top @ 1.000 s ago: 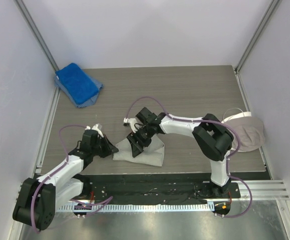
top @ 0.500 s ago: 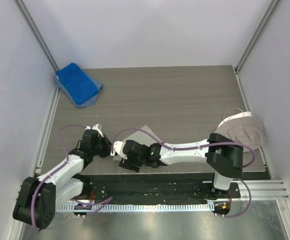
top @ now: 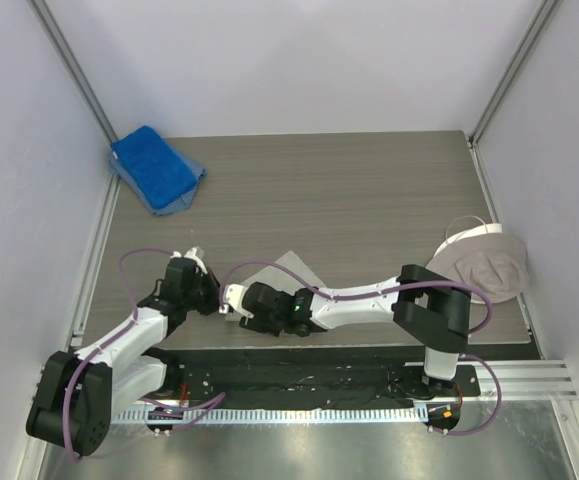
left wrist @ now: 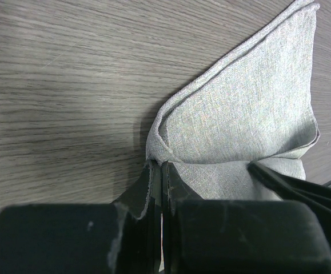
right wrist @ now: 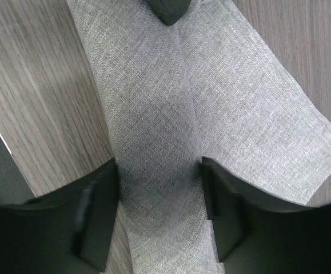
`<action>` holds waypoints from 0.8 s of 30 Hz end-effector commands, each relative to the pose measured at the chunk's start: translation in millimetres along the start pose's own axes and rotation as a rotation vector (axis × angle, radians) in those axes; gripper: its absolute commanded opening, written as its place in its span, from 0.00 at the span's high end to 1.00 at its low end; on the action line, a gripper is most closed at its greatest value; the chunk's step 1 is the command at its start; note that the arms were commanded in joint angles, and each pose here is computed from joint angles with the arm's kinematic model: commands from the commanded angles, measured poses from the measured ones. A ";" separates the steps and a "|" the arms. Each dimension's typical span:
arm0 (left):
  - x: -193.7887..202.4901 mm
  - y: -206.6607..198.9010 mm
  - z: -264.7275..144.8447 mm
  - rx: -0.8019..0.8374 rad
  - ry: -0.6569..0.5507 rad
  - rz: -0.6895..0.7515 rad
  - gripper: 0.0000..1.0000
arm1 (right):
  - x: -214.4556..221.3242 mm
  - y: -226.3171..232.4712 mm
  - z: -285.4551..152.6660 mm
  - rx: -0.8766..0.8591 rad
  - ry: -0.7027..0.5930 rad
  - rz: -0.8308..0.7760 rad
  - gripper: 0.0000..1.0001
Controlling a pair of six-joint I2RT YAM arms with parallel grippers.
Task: Fold the napkin, place the utensils inside, and roll it up
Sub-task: Roll the napkin with the utensil
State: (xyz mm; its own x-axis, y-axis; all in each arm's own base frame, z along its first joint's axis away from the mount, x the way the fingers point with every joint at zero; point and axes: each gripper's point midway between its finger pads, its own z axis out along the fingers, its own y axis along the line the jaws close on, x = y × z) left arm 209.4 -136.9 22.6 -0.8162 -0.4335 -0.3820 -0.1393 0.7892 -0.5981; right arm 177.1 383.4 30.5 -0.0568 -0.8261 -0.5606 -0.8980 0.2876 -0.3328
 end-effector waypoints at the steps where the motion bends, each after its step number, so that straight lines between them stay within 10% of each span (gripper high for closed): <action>1: -7.5 -6.6 -2.1 0.012 -0.001 0.036 1.00 | 19.6 5.0 9.9 -0.090 0.076 0.029 0.48; 9: -36.3 -12.3 -16.8 -0.028 -0.119 0.072 0.41 | 33.9 50.7 -2.7 -0.523 0.147 0.272 0.70; 24: -29.5 -38.0 -29.2 0.170 -0.171 0.121 0.42 | 11.4 35.8 -18.1 -0.994 0.139 0.696 0.76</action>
State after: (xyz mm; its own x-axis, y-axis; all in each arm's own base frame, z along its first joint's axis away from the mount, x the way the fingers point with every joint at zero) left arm 217.2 -131.0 61.8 -0.7363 -0.4257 -0.5260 -0.0287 0.7963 -0.6043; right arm 151.8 385.8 24.6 -0.5705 -0.7022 -0.4261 -0.7465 0.2271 0.6254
